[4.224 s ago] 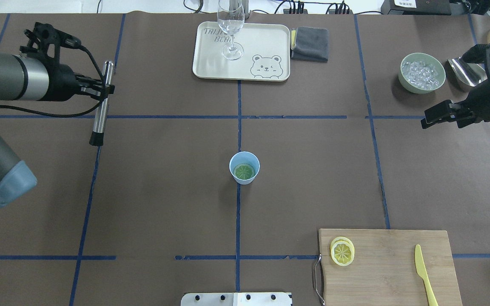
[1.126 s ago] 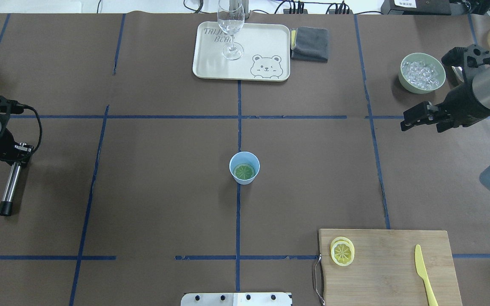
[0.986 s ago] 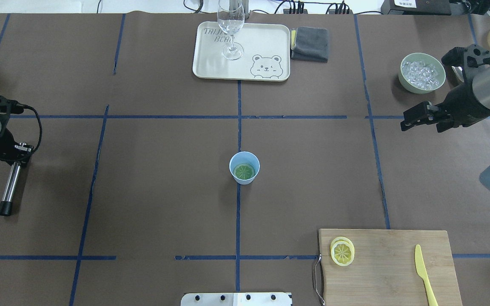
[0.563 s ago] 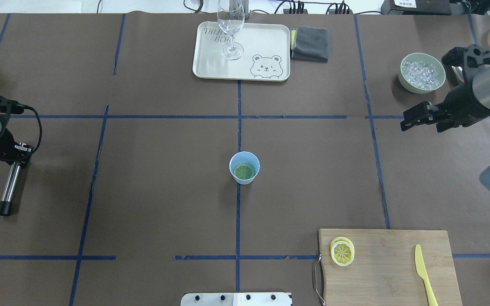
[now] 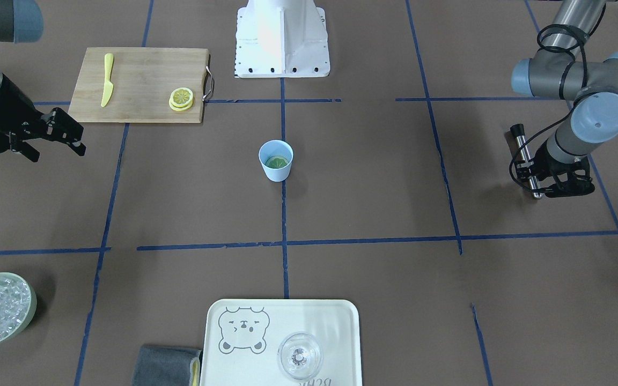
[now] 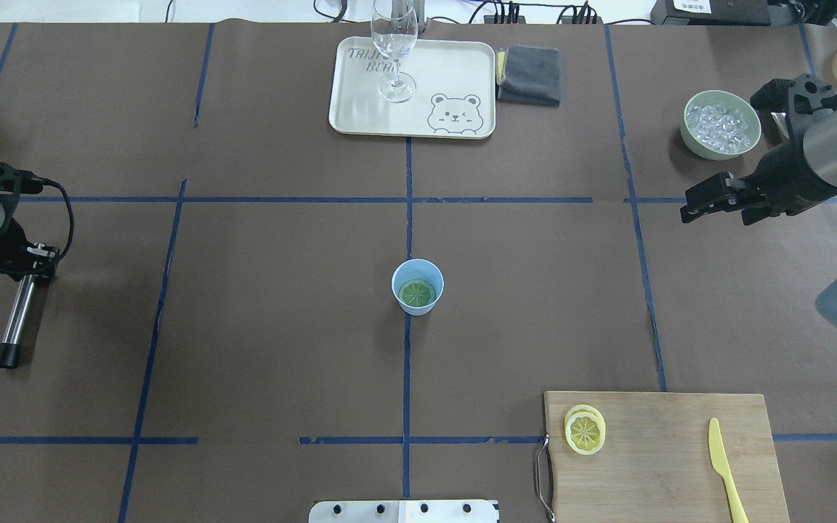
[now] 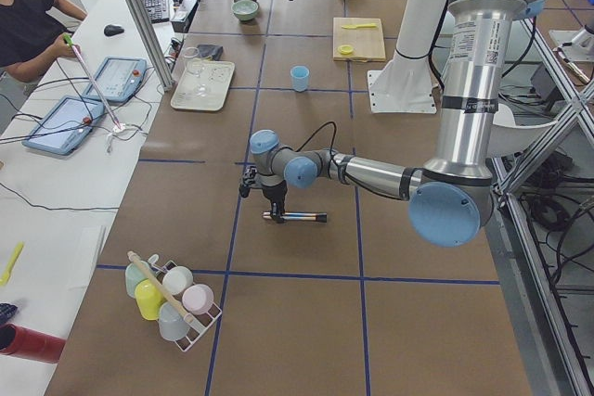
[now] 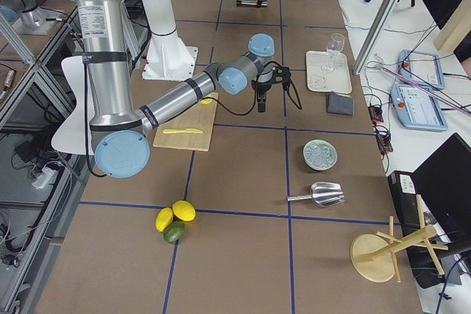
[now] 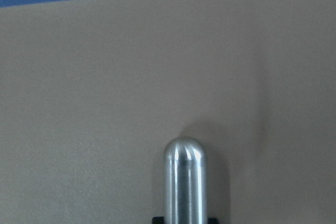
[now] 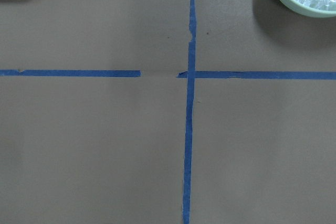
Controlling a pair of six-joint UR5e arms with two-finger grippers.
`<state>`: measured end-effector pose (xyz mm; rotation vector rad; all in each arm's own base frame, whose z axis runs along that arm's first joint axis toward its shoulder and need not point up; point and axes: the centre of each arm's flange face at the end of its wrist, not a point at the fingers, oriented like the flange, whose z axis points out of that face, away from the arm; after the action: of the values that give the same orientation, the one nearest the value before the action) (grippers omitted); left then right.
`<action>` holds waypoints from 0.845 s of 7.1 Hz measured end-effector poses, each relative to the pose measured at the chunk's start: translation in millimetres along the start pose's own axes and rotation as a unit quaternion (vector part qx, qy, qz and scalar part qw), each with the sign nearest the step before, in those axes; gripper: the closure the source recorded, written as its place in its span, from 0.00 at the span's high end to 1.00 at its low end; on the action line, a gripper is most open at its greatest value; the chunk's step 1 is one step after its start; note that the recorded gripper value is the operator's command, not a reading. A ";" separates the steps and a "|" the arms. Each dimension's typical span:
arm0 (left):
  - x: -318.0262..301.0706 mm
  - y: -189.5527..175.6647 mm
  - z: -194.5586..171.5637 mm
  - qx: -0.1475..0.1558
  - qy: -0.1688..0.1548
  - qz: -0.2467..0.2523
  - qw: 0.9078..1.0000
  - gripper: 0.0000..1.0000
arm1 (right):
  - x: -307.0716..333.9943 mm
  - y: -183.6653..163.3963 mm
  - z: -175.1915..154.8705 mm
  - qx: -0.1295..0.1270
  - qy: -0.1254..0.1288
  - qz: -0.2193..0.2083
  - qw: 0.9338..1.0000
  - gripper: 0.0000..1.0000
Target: Squeeze lemon into cup
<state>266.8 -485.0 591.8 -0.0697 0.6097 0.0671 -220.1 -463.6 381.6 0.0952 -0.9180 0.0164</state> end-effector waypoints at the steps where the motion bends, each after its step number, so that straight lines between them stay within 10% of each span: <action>1: 4.0 -1.3 -15.3 0.012 0.007 0.007 1.000 1.00 | -8.4 0.1 -0.6 0.001 -0.005 -0.001 1.000 1.00; 6: -84.7 -19.7 -195.3 0.125 0.048 0.058 0.989 1.00 | -10.0 3.5 -0.2 -0.002 -0.006 -0.005 1.000 1.00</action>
<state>88.0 -524.9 481.7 0.2057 0.7139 0.0998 -226.2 -459.8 373.8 0.0956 -0.9299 0.0047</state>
